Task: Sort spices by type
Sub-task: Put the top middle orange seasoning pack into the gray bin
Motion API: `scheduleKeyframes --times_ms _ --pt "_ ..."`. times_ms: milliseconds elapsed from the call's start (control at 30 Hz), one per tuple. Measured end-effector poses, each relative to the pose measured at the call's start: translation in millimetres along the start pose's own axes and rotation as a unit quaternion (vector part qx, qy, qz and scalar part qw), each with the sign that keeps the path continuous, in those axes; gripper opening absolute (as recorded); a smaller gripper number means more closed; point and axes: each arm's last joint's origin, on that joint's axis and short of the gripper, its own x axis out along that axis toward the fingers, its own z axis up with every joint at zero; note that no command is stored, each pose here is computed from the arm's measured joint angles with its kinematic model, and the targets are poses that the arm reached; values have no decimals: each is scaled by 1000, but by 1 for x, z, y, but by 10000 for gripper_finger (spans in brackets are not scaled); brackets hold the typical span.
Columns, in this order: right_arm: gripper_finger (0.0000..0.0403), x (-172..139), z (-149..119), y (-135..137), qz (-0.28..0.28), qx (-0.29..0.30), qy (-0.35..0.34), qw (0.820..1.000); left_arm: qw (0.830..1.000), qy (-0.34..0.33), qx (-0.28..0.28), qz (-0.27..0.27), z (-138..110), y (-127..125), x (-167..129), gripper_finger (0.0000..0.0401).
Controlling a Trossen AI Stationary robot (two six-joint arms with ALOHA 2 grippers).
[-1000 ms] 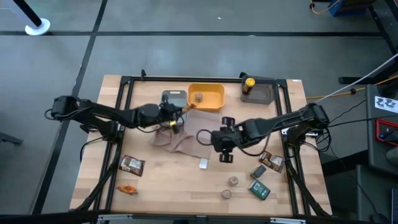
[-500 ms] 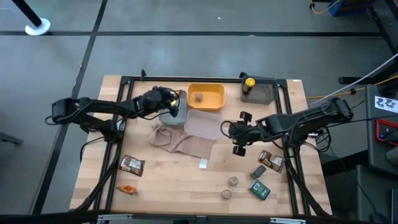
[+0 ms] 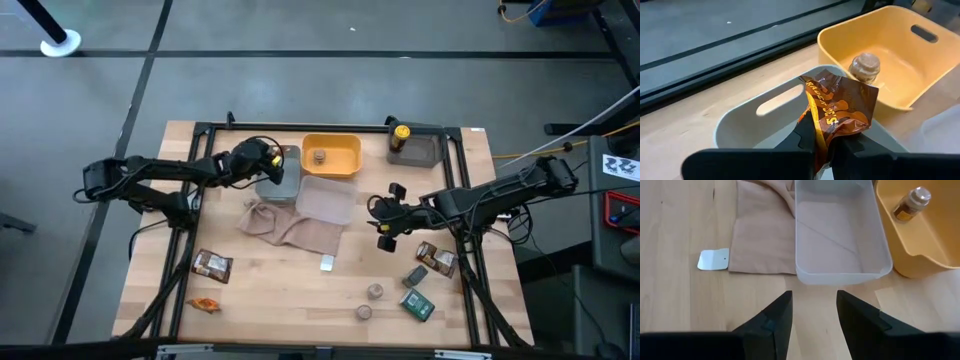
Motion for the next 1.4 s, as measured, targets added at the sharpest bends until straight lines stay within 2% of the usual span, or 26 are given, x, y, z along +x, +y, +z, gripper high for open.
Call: scheduleKeyframes --times_ms 267,600,1167,1400 --pt "154 8 -8 1 9 5 -10 1000 1000 9 -2 17 0 7 2 35" --pt "154 9 -9 1 16 5 -8 1000 998 19 -49 33 -1 13 4 44" --pt "154 9 -9 1 16 4 -7 1000 998 19 -28 51 -2 14 4 45" --pt "154 9 -10 3 41 4 1 999 998 18 -6 57 -2 15 4 45"
